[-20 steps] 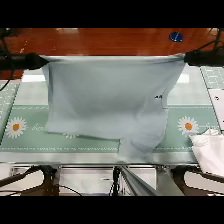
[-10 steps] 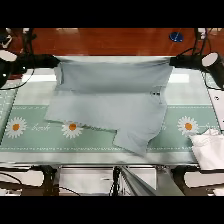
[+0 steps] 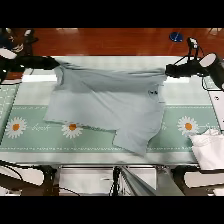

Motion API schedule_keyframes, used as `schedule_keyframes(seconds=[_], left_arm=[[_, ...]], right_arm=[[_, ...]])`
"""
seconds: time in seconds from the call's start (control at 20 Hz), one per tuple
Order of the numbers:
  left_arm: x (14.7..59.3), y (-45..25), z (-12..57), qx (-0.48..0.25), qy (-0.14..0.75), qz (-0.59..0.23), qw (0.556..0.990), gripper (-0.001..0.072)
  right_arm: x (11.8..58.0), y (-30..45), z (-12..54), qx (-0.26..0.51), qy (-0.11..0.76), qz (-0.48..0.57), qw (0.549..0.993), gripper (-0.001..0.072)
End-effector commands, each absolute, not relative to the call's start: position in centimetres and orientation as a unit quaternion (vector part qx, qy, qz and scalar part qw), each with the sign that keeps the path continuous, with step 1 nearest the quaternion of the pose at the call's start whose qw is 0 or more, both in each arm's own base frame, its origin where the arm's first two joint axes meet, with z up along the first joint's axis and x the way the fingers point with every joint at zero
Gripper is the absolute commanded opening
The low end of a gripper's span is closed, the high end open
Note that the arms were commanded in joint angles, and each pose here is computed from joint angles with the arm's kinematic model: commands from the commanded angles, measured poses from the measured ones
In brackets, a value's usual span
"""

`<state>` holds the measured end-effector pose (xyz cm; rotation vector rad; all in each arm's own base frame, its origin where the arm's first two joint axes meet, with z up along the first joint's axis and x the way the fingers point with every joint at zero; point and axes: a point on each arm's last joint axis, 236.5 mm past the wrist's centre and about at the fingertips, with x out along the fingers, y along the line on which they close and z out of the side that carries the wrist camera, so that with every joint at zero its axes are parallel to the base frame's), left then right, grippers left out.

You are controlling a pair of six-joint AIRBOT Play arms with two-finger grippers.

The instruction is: Fold the shirts.

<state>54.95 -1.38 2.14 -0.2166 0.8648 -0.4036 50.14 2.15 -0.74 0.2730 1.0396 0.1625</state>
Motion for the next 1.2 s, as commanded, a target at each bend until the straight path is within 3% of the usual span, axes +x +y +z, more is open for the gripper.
schedule_keyframes(seconds=[0.0,0.25,0.45,0.5,0.55,0.6,0.65,0.8,0.85,0.95,1.1,1.15], left_arm=[[49.5,1.7,1.2,-0.153,0.538,-0.163,0.812,0.0031],[45.6,-0.4,-5.1,-0.158,0.642,-0.192,0.726,0.0031],[46.5,-2.5,-6.9,-0.14,0.641,-0.207,0.726,0.004],[46.6,-2.4,-6.2,-0.132,0.637,-0.213,0.729,0.0112],[46.6,-1.6,-5.1,-0.123,0.635,-0.216,0.731,0.0265],[46.2,0.0,-3.9,-0.11,0.64,-0.209,0.731,0.0338],[45.8,2.2,-2.5,-0.111,0.64,-0.193,0.736,0.0338],[40.6,6.9,-0.3,-0.169,0.68,-0.157,0.696,0.0338],[38.4,7.4,-0.2,-0.194,0.698,-0.155,0.672,0.0348],[33.6,7.4,-1.0,-0.239,0.723,-0.147,0.631,0.0465],[27.5,7.1,-4.0,-0.274,0.749,-0.131,0.588,0.0507],[25.9,7.1,-5.1,-0.285,0.76,-0.122,0.571,0.0568]], right_arm=[[42.3,3.8,-2.2,0.144,0.628,0.086,0.76,0.0022],[41.0,6.5,-6.0,0.131,0.66,0.101,0.733,0.0022],[42.8,8.0,-7.1,0.126,0.638,0.104,0.753,0.0026],[42.7,8.0,-6.8,0.126,0.637,0.105,0.753,0.0053],[42.3,7.7,-6.4,0.117,0.64,0.109,0.751,0.0154],[41.4,7.5,-5.4,0.095,0.643,0.13,0.748,0.0216],[40.0,6.6,-4.5,0.071,0.656,0.14,0.738,0.0221],[35.6,1.1,-2.2,0.0,0.696,0.1,0.711,0.0476],[34.6,0.0,-1.9,0.014,0.697,0.089,0.712,0.0498],[32.4,0.0,-2.1,0.083,0.695,0.092,0.709,0.0497],[29.6,0.2,-3.2,0.15,0.678,0.104,0.712,0.0497],[28.8,0.0,-3.6,0.16,0.674,0.098,0.714,0.0497]])
